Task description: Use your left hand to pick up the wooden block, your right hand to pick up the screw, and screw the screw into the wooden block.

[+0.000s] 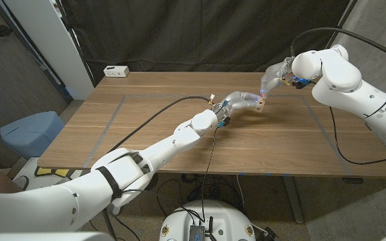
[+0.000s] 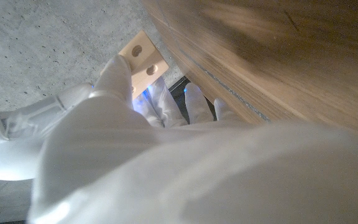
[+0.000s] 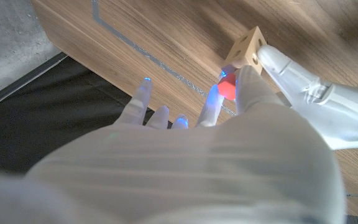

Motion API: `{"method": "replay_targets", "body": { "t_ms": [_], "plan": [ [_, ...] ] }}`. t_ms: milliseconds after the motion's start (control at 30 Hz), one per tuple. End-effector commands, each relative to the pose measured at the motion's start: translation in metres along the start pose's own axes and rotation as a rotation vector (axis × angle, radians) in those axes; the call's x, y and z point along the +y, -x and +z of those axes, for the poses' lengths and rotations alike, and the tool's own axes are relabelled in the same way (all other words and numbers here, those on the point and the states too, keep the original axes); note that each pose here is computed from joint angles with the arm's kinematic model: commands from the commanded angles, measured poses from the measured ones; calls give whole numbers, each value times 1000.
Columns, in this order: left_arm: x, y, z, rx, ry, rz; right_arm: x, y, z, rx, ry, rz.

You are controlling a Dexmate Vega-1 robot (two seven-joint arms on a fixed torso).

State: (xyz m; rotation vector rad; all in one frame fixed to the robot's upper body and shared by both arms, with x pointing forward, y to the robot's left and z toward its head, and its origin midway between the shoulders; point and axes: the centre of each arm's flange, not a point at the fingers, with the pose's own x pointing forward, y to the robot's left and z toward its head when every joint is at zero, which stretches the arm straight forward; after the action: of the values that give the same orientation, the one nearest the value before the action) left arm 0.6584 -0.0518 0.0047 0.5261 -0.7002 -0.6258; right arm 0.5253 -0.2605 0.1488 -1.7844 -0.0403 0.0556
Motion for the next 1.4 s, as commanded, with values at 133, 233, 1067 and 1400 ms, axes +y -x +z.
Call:
{"method": "replay_targets", "body": {
  "t_ms": [133,233,1067,1400],
  "plan": [
    [-2,1,-1,2,0,-1,2,-1,-1,-5,-12,-11],
    [-2,1,-1,3,0,0,2,-1,-2,-5,-14,-14],
    [-2,0,-1,6,0,-6,7,-2,-3,4,-26,-14],
    [-2,-1,-1,8,2,-6,7,-3,-3,12,-23,-24]
  ]
}}
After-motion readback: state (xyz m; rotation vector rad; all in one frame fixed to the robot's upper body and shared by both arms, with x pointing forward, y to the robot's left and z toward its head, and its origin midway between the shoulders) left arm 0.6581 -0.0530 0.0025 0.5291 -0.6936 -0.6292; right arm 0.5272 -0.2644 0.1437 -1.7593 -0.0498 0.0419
